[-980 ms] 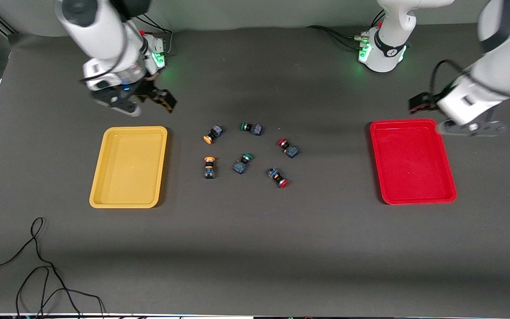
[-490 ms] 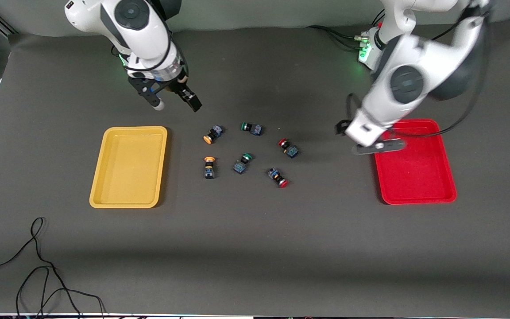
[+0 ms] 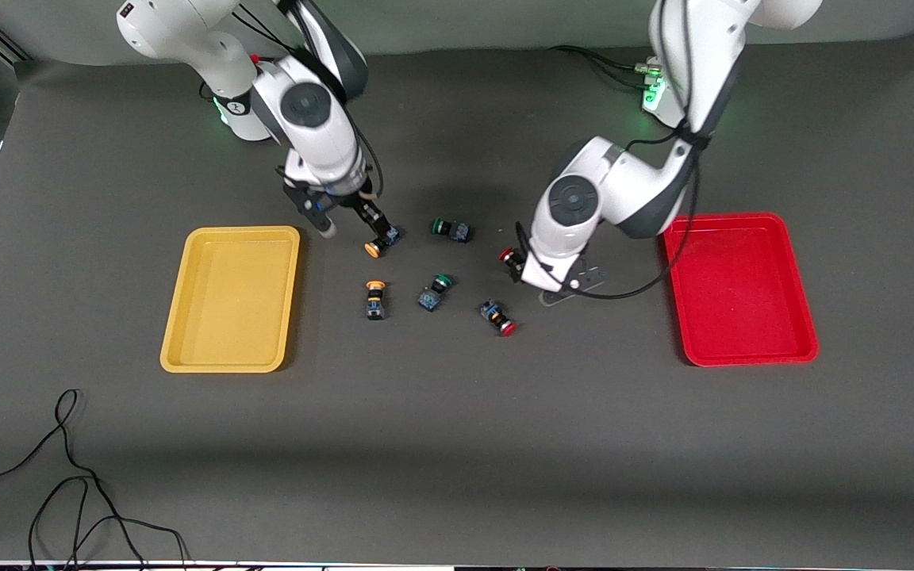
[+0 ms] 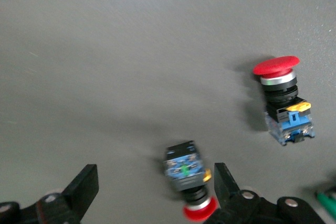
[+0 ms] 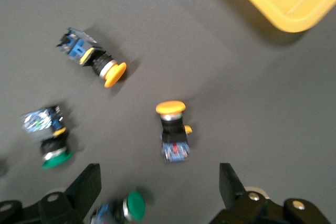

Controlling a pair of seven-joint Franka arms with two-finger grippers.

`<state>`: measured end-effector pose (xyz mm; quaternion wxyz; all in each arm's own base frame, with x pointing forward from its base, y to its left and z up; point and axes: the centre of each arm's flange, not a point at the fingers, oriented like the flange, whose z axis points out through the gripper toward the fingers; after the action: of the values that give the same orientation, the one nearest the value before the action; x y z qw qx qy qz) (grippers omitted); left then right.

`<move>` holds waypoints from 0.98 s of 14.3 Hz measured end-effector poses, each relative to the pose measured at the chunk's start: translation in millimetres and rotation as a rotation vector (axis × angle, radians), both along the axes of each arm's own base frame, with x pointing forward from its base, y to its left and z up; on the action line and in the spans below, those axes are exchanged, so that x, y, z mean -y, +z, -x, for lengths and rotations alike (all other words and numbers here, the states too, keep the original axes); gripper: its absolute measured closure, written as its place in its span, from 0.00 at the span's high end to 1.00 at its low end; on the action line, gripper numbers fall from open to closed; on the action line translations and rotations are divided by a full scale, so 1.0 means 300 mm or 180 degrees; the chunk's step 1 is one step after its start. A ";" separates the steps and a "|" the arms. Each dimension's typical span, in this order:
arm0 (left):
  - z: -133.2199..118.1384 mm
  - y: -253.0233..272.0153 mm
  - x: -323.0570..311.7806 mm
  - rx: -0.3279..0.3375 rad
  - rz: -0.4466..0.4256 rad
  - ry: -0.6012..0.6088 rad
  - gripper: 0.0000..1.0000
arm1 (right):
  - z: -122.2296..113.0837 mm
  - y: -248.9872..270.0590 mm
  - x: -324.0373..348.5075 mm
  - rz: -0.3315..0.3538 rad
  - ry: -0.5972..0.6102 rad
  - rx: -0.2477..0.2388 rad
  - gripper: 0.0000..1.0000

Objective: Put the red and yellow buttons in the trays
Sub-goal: 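Grasp a yellow button with the right gripper while the left gripper grasps a red button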

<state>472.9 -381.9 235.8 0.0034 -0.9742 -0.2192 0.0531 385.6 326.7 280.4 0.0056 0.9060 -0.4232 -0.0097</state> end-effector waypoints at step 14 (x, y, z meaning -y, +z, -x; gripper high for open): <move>0.007 -0.140 0.085 0.0098 0.0076 0.0138 0.41 | 0.042 -0.344 -0.044 0.0154 0.0025 -0.0019 0.59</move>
<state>470.8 -407.5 193.8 -0.0129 -0.9699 -0.2397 0.0408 373.1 339.9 177.1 0.0288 0.9072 -0.4197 -0.0021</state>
